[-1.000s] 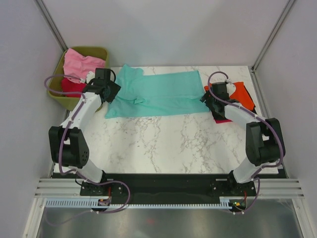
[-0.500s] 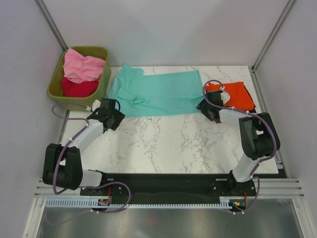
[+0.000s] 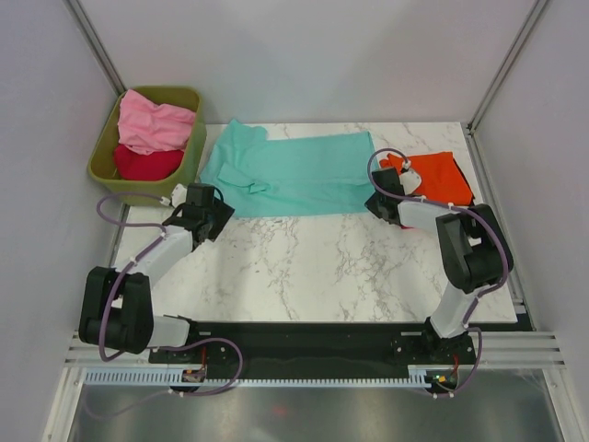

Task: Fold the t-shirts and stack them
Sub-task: Fold the tshirt

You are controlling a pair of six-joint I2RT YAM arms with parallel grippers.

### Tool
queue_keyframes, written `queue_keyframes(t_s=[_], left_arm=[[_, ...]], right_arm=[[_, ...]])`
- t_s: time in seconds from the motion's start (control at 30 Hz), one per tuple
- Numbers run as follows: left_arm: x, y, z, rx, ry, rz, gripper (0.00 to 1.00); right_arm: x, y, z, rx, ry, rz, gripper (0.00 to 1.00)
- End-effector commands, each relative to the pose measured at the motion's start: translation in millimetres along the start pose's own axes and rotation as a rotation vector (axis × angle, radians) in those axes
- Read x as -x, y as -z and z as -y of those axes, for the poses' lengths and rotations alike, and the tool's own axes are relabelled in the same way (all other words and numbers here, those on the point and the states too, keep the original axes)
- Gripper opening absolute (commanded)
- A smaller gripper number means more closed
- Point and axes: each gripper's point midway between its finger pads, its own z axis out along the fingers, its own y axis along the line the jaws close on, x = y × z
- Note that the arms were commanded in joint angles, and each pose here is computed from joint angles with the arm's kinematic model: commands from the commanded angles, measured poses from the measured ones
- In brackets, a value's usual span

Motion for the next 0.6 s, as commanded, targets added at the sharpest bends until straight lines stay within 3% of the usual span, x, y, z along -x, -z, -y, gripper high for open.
queue_keyframes(t_s=[0.0,0.57], left_arm=[[5,-5,13,-0.066,0.028,0.029,0.68],[-1,-53,14,-0.020,0.048,0.035,0.66]], right_arm=[[14,30,-10,0.043,-0.013,0.054,0.00],[1,41,-1,0.070,0.000,0.006,0.00]])
